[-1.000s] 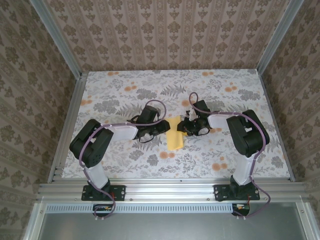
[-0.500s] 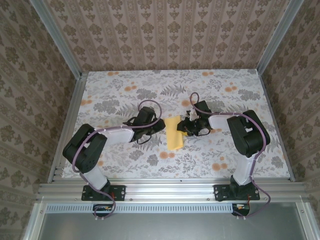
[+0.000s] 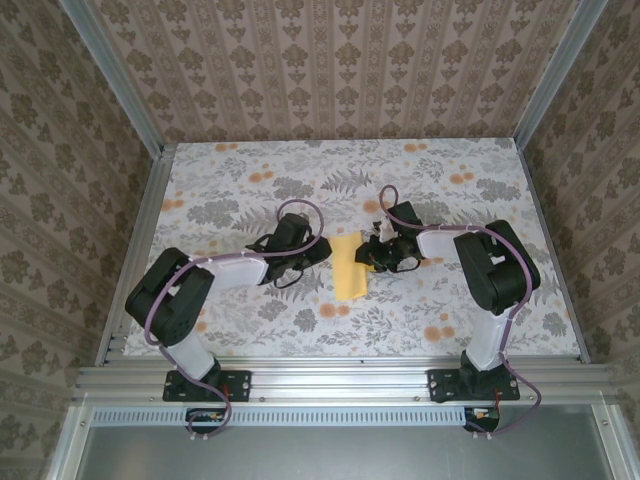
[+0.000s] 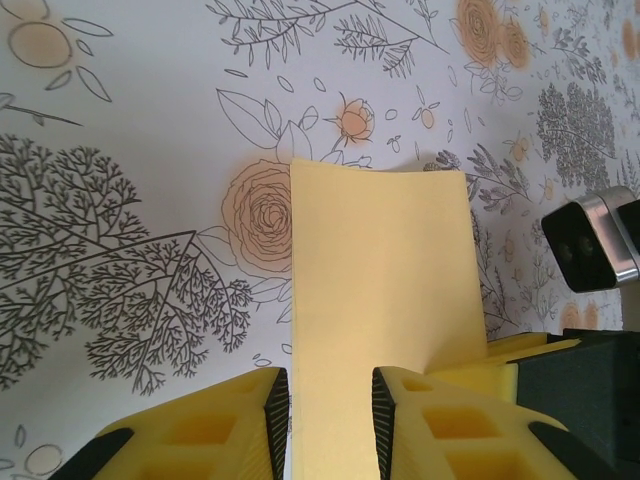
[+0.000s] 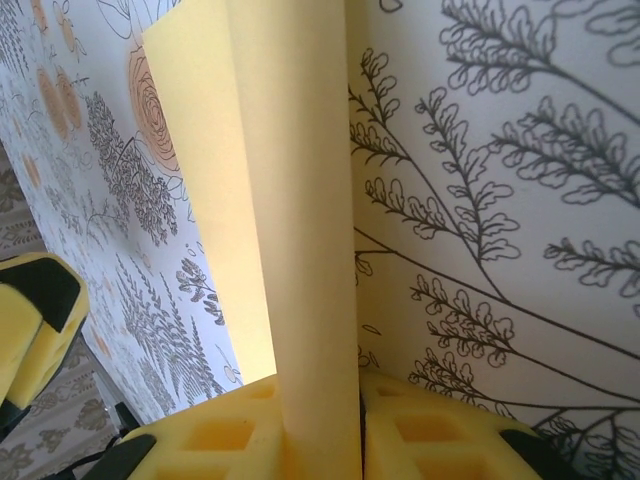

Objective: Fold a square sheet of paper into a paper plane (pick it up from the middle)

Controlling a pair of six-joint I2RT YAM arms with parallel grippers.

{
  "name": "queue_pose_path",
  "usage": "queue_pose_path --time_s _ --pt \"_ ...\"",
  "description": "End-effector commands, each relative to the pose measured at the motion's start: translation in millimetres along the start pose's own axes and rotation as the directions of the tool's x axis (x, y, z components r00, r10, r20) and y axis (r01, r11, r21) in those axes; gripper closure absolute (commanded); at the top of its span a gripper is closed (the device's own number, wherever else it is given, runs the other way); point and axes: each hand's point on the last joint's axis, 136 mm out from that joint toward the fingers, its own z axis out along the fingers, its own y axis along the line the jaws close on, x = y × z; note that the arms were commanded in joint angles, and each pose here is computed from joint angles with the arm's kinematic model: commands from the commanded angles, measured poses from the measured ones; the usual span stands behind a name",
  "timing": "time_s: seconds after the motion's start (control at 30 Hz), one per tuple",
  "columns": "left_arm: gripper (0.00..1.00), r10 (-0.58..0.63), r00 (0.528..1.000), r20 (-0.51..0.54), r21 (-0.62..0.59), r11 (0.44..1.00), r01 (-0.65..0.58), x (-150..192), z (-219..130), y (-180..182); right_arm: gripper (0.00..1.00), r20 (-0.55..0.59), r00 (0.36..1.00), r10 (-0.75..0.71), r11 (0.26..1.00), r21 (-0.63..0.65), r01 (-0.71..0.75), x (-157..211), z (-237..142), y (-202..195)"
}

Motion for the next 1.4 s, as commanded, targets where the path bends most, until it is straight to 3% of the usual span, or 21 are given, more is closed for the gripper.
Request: queue_pose_path --time_s 0.0,0.37,0.93,1.37 --pt "0.68 -0.013 1.000 -0.020 0.033 0.999 0.014 0.2 7.4 -8.9 0.77 0.026 0.989 0.149 0.958 0.244 -0.150 9.7 6.1 -79.0" --pt "0.69 -0.044 0.998 -0.037 0.056 0.997 0.046 3.5 17.3 -9.7 0.74 0.028 0.971 0.236 0.930 0.284 -0.234 14.3 4.4 -90.9" --pt "0.71 -0.035 0.998 -0.056 0.071 0.997 0.039 8.5 18.2 -11.3 0.71 0.005 0.965 0.263 0.865 0.441 -0.238 28.3 2.8 -118.6" --pt "0.72 -0.028 0.996 -0.083 0.100 0.994 0.036 12.0 25.0 -16.9 0.71 -0.014 0.963 0.268 0.851 0.472 -0.230 31.5 6.9 -123.6"
